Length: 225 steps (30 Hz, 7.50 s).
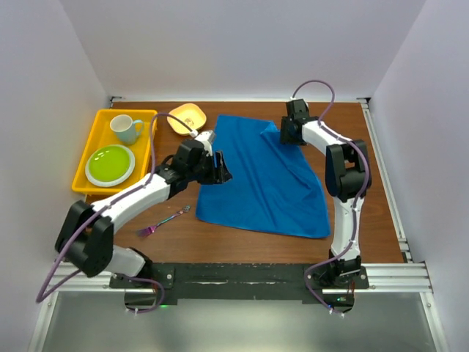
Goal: Fold the napkin, place the utensils inside, and roll it up
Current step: Flatten the napkin out, then fold the napkin
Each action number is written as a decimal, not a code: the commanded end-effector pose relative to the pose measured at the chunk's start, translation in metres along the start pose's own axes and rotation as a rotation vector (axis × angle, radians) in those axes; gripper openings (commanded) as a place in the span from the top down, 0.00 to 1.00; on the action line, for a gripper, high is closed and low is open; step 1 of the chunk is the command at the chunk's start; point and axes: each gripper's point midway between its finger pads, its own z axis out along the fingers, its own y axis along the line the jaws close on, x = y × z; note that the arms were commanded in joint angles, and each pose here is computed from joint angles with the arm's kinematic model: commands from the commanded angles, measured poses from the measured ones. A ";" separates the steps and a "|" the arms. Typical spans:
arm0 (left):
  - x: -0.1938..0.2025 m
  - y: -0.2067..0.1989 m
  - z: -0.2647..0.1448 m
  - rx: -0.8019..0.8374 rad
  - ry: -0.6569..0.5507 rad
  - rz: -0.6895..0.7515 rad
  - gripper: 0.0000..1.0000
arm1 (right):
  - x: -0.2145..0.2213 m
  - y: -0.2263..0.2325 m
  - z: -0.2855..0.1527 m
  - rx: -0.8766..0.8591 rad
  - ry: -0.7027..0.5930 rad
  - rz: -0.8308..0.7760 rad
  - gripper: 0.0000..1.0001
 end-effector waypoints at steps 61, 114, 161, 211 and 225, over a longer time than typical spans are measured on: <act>0.134 0.046 0.045 -0.042 0.260 -0.079 0.42 | 0.126 -0.119 -0.054 0.251 0.204 0.228 0.51; -0.004 0.048 0.098 -0.108 0.071 0.002 0.58 | 0.166 -0.150 -0.117 0.194 0.196 0.404 0.77; 0.106 0.024 -0.002 0.015 0.147 0.024 0.61 | -0.070 -0.137 0.050 0.152 0.017 0.304 0.66; -0.050 0.027 -0.263 -0.157 -0.665 -0.225 0.19 | 0.293 0.269 -0.222 -0.360 -0.046 -0.889 0.45; -0.054 0.023 -0.240 -0.153 -0.643 -0.179 0.18 | 0.257 0.263 -0.230 -0.333 -0.088 -0.831 1.00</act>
